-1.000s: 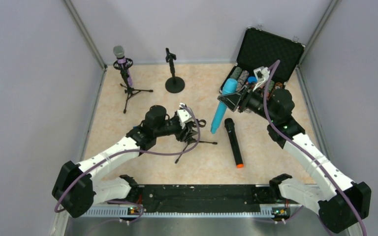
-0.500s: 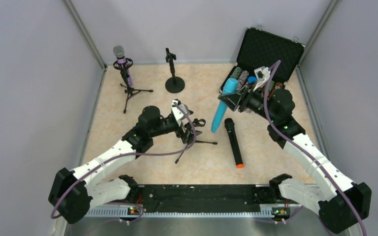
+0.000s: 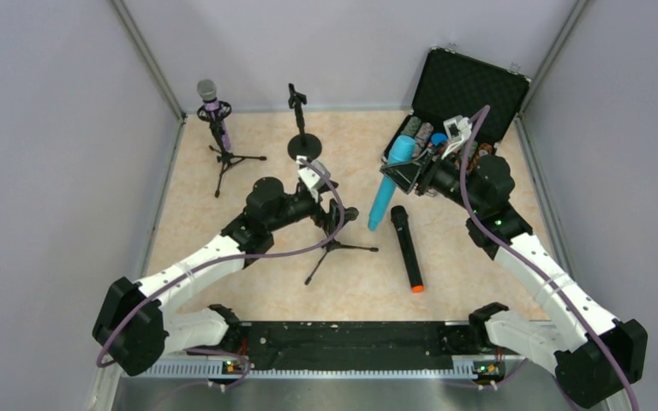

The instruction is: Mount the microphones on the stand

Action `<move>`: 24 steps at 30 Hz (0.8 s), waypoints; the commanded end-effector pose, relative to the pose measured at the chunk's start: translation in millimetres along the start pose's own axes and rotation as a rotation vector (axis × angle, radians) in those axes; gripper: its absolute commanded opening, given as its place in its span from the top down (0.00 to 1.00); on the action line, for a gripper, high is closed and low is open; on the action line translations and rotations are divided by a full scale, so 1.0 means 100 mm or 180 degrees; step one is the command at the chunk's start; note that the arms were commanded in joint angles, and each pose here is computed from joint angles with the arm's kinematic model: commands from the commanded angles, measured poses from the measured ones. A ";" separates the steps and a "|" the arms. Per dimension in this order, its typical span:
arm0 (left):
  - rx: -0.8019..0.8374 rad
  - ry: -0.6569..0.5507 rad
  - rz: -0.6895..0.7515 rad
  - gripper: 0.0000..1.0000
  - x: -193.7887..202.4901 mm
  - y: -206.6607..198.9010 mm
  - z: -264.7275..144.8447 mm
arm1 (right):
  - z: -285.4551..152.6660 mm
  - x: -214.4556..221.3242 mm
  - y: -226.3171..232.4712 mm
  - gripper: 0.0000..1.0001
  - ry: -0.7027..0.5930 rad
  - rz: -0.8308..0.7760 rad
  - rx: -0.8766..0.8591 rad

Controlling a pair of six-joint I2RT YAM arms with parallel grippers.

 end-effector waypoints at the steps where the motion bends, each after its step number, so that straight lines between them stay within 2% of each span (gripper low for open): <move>1: -0.0218 -0.0414 -0.0002 0.01 -0.45 0.12 0.09 | -0.04 -0.22 0.14 1.00 -0.0257 -0.0190 -0.0141; 8: -0.0425 -0.0397 0.0000 0.01 -0.52 0.27 0.06 | -0.02 -0.25 0.16 1.00 -0.0271 -0.0250 -0.0198; 16: -0.0776 -0.0150 0.0239 0.01 -0.43 0.41 -0.18 | 0.06 -0.30 0.20 1.00 -0.0330 -0.0323 -0.0385; 24: -0.0835 -0.0065 0.0540 0.01 -0.26 0.37 -0.39 | 0.12 -0.42 0.29 1.00 -0.0319 -0.0732 -0.0637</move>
Point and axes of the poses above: each gripper's point midway between its finger pads, its own z axis out along the fingers, its own y axis along the line the jaws close on, x = y × z, the point moved 6 cm from there along -z, back along the fingers, and after that the axes turned 2 degrees about z, right-handed, at the moved point
